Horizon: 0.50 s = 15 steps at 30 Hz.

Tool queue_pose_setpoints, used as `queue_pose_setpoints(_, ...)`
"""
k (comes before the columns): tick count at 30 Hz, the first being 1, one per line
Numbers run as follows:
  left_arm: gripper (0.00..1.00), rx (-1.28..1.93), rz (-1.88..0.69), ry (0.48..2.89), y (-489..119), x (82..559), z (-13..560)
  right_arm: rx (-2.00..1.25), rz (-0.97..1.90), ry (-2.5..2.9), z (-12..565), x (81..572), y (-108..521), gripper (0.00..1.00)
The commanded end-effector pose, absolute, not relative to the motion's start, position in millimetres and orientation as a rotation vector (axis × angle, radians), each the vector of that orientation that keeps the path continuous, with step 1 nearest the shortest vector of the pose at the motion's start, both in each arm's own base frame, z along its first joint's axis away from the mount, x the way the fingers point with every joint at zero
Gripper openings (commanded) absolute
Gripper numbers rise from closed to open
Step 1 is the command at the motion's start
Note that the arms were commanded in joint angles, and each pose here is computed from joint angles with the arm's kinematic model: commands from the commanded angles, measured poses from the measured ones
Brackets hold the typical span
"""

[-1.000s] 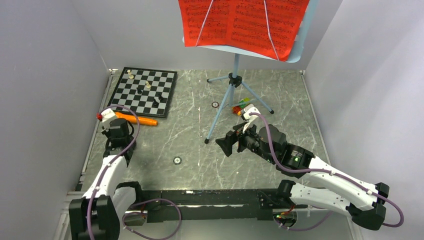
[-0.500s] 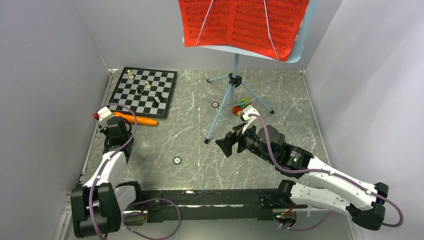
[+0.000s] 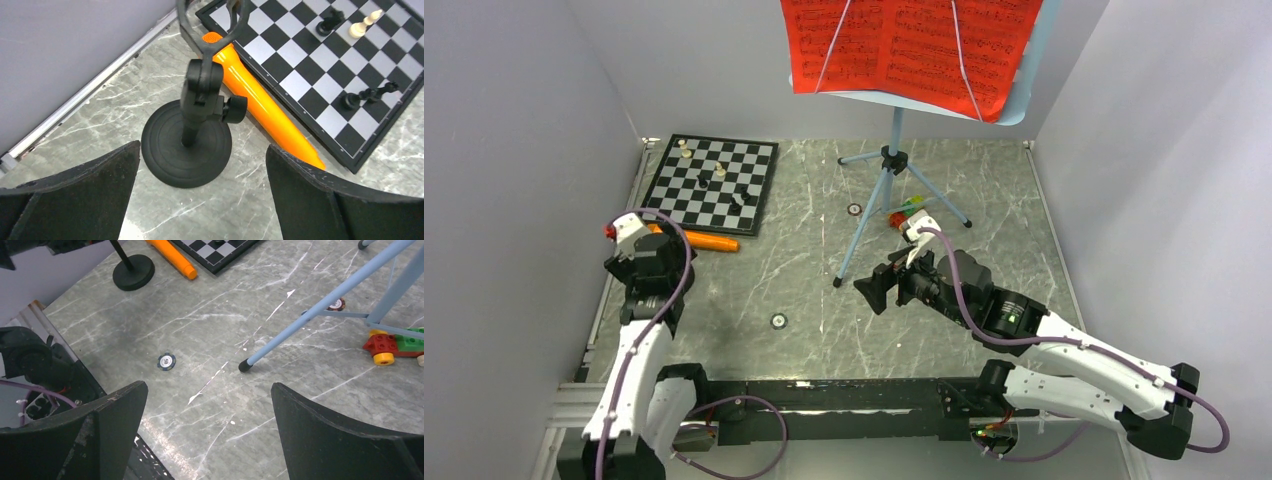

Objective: Pack up the instrument practice props

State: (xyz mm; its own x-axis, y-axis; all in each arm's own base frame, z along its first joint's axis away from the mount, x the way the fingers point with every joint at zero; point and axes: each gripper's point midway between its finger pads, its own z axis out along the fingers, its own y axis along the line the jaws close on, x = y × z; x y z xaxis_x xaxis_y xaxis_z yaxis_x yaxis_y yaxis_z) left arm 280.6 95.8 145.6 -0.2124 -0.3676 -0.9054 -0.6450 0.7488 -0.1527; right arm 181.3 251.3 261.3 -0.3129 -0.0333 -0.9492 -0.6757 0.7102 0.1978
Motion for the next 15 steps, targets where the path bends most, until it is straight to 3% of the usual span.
queue_pose_setpoints(1,0.99,-0.801,0.276,1.797,89.5,257.7,175.3,-0.562,0.746,1.738,281.4,183.9,259.7,1.0)
queue_pose_setpoints(8,0.99,-0.705,0.202,1.651,69.2,229.3,235.5,-0.566,0.778,1.732,284.2,181.6,264.3,1.0)
queue_pose_setpoints(15,0.96,-0.506,-0.069,1.568,17.1,239.8,321.3,-0.563,0.789,1.757,279.9,183.4,271.4,1.0)
